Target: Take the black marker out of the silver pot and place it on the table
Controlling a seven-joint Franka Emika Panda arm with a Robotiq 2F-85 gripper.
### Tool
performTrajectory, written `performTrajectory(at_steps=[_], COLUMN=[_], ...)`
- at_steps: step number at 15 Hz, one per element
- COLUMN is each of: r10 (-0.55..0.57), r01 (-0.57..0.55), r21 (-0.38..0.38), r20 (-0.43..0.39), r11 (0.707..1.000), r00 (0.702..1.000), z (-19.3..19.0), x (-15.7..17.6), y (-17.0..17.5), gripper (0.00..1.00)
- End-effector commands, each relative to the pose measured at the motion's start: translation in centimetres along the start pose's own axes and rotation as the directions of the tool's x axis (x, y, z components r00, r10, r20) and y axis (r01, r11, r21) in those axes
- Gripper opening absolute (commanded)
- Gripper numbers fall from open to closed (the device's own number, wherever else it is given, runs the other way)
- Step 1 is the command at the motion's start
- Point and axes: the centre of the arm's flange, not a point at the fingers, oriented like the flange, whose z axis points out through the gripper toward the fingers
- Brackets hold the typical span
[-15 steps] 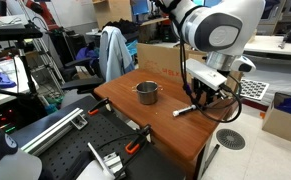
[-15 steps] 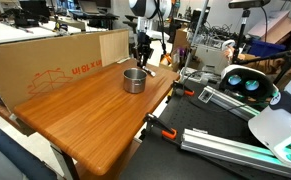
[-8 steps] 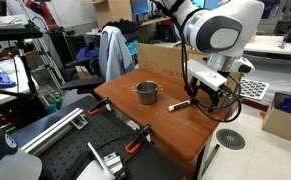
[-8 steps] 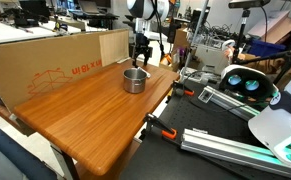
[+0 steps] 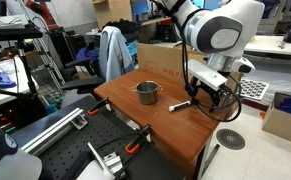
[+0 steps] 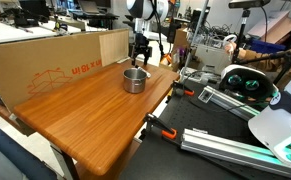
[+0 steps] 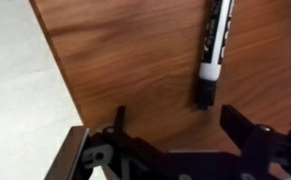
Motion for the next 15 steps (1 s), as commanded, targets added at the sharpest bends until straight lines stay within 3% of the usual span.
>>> performTrajectory(at_steps=[1, 7, 9, 10, 15], r10=[-0.007, -0.088, -0.096, -0.098, -0.097], r01=[0.007, 0.080, 0.094, 0.095, 0.095], r21=[-0.007, -0.049, -0.024, -0.023, -0.020], r20=[-0.023, -0.179, -0.178, -0.186, -0.177], r11=[1.000, 0.996, 0.995, 0.995, 0.995], r00=[1.000, 0.980, 0.979, 0.978, 0.979], z=[-1.6, -10.1, -12.1, -11.4, -11.7], x=[1.1, 1.7, 1.2, 2.7, 1.9], y=[-0.9, -5.7, -6.4, -6.2, -6.3], gripper=[1.00, 1.00, 1.00, 1.00, 1.00])
